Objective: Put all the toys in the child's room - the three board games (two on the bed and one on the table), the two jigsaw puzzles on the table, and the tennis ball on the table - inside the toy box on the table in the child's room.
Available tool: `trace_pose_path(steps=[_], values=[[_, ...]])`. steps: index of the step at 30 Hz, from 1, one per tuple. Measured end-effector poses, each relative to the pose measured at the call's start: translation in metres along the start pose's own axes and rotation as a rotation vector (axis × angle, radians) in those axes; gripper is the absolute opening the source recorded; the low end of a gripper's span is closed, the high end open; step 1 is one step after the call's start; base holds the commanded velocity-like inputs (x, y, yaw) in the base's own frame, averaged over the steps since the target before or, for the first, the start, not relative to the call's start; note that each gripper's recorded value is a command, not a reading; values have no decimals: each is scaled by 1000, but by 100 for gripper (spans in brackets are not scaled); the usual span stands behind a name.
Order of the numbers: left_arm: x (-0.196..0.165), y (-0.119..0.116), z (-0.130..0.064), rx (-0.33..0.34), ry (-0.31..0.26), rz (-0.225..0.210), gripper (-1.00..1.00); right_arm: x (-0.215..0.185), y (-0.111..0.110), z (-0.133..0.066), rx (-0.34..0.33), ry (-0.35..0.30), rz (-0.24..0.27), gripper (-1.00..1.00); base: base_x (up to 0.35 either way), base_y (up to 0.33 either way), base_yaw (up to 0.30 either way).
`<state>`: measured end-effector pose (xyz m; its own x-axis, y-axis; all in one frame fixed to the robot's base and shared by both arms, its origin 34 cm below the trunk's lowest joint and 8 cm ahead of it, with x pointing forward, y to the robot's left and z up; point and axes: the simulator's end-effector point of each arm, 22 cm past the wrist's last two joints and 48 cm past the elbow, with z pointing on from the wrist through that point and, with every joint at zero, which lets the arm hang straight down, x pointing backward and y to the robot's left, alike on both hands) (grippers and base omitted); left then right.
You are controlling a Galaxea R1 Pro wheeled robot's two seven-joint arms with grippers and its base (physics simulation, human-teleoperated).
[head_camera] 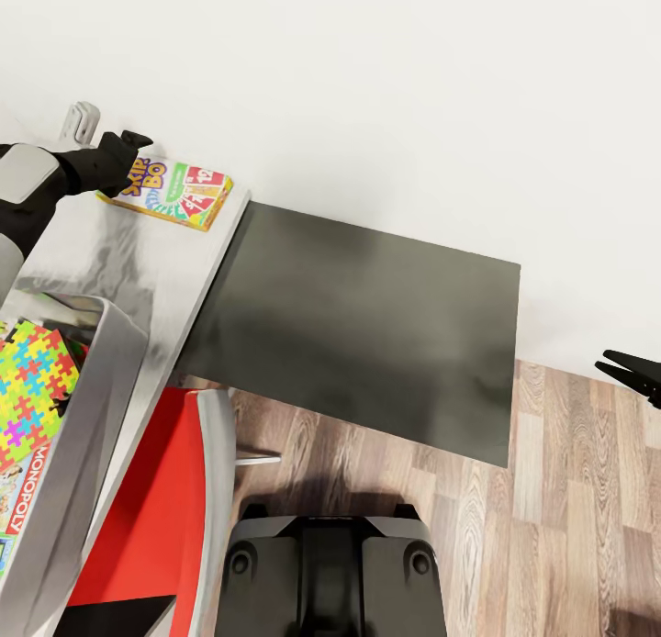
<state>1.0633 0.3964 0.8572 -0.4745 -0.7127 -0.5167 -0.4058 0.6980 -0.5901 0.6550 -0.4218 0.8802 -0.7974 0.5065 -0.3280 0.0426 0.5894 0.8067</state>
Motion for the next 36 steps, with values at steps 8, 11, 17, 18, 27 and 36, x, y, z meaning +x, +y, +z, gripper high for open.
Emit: trace_pose_path(steps=[8,11,17,18,27,36], values=[[0,0,0,2,-1,-2,100,0,0,0,0,0,0,100,0,0,-1],[0,-1,1,4,-1,-5,100,0,0,0,1,1,0,100,0,0,0],[0,-2,1,6,0,-7,100,0,-1,1,1,1,1,100,0,0,0],[0,-2,1,7,1,-8,100,0,-1,1,1,1,1,100,0,0,0],[4,-5,0,17,23,-11,100,0,0,1,0,2,1,100,0,0,0],[11,-11,-1,24,69,-10,100,0,0,1,0,2,1,100,0,0,0]])
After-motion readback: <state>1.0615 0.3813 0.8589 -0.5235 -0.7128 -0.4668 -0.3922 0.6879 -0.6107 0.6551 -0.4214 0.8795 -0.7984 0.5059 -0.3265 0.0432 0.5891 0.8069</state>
